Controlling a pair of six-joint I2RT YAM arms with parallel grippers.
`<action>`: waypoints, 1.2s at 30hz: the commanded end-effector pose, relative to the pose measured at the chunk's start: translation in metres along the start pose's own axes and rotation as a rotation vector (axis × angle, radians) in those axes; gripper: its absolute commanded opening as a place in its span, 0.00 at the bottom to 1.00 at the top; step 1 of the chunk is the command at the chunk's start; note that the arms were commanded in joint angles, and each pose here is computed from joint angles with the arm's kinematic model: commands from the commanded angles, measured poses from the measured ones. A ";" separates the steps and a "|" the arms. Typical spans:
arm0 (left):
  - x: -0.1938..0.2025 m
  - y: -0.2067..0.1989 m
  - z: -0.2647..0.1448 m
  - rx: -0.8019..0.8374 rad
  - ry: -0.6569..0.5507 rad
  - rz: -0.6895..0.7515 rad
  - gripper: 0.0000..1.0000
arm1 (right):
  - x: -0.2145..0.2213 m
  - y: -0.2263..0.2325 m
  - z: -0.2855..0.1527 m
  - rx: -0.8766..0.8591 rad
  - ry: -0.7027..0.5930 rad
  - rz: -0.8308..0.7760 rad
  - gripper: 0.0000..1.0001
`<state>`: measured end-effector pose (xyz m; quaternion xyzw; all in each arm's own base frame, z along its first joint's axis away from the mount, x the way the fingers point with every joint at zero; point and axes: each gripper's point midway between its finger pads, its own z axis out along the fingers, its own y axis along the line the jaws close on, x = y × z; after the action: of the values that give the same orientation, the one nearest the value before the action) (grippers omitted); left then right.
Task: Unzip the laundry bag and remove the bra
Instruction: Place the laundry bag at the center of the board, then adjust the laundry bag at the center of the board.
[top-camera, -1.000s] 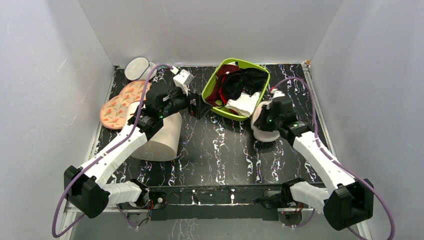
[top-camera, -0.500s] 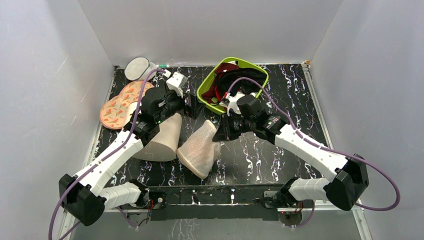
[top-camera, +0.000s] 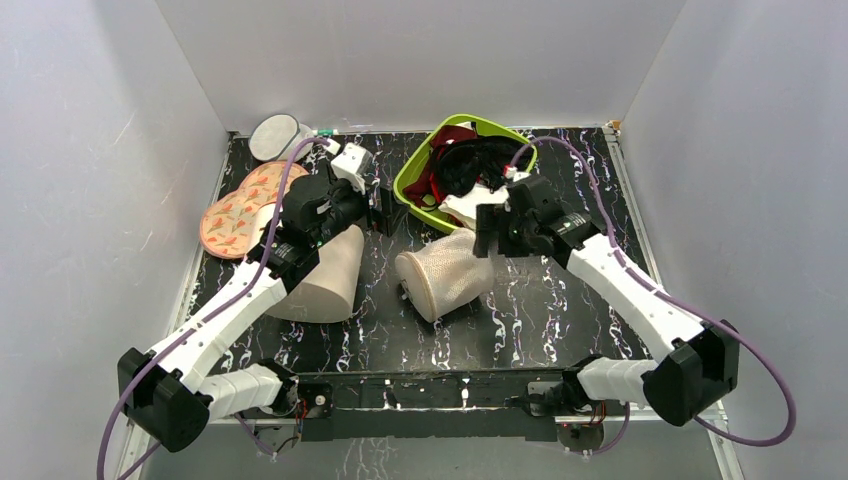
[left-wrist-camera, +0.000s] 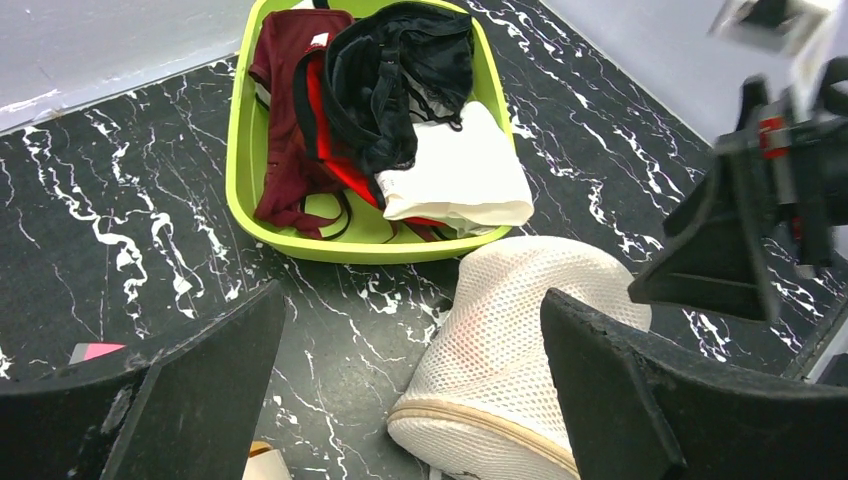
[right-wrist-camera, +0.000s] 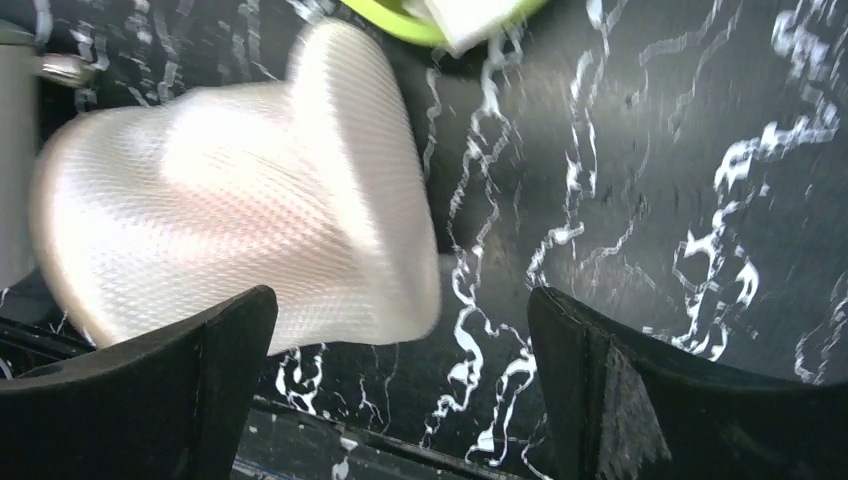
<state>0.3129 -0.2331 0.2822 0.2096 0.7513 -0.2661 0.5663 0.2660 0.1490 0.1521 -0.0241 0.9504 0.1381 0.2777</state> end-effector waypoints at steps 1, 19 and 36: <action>-0.020 0.007 -0.010 -0.055 -0.075 0.022 0.99 | -0.041 0.058 -0.037 -0.032 -0.152 -0.158 0.98; -0.041 0.080 -0.063 -0.514 -0.218 0.004 0.98 | 0.040 0.177 0.017 -0.119 -0.051 -0.343 0.73; -0.040 0.077 -0.060 -0.490 -0.216 0.008 0.98 | 0.028 0.227 -0.038 -0.481 -0.104 -0.363 0.00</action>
<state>0.3277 -0.1368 0.3120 0.0400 0.7400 -0.0921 0.6651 0.2061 0.3196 0.1599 -0.2168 0.9096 0.1700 0.3111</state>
